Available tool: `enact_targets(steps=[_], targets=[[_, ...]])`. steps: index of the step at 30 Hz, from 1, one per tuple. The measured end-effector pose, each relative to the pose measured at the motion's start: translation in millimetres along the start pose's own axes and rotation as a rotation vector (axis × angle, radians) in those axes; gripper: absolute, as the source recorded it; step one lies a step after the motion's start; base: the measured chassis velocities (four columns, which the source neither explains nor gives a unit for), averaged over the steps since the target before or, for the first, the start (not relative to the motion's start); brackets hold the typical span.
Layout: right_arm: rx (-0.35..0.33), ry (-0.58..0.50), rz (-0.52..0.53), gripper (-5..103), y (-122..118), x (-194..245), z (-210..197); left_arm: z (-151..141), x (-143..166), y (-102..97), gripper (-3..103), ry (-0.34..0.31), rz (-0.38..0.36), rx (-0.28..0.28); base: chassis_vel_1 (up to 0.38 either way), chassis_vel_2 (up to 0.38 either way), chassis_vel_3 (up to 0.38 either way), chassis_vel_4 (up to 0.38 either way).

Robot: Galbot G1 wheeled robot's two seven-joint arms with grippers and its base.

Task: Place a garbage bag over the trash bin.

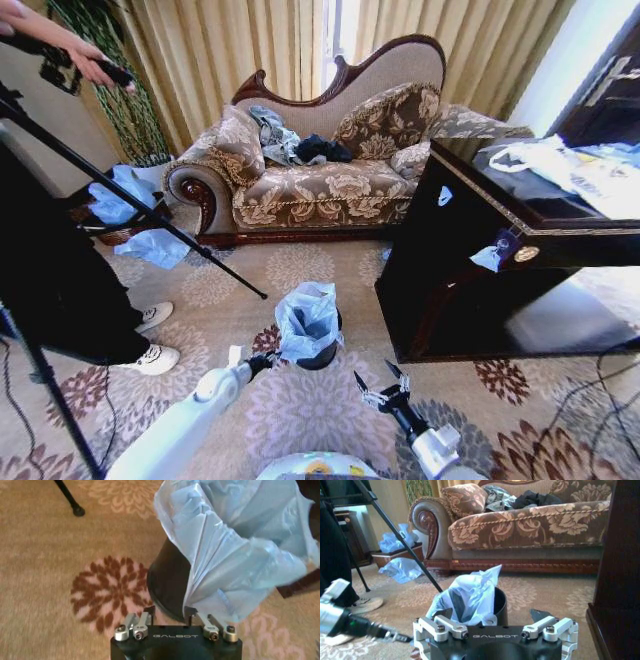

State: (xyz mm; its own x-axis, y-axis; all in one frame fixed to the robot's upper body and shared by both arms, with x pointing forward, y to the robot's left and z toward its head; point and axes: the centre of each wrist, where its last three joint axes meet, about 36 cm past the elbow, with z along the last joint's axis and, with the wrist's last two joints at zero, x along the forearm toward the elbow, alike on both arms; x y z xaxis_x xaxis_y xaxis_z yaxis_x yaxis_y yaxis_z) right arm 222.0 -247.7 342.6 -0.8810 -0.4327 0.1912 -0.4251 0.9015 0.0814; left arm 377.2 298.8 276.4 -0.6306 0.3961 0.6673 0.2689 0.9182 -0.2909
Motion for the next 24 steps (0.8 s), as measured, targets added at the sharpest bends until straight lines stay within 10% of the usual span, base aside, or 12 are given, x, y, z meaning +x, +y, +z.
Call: enact_targets(steps=[15, 24], targets=[[-0.002, 0.005, -0.004, 100, 8.3, 6.4, 7.0, 5.1, -22.9, 5.4, 97, -0.113, -0.038, -0.015, 0.000, 0.000, 0.000, 0.000], [0.005, -0.001, -0.010, 100, 7.5, 5.3, 2.4, 9.9, -9.6, 0.4, 100, -0.127, -0.014, -0.007, 0.000, 0.000, 0.000, 0.000]])
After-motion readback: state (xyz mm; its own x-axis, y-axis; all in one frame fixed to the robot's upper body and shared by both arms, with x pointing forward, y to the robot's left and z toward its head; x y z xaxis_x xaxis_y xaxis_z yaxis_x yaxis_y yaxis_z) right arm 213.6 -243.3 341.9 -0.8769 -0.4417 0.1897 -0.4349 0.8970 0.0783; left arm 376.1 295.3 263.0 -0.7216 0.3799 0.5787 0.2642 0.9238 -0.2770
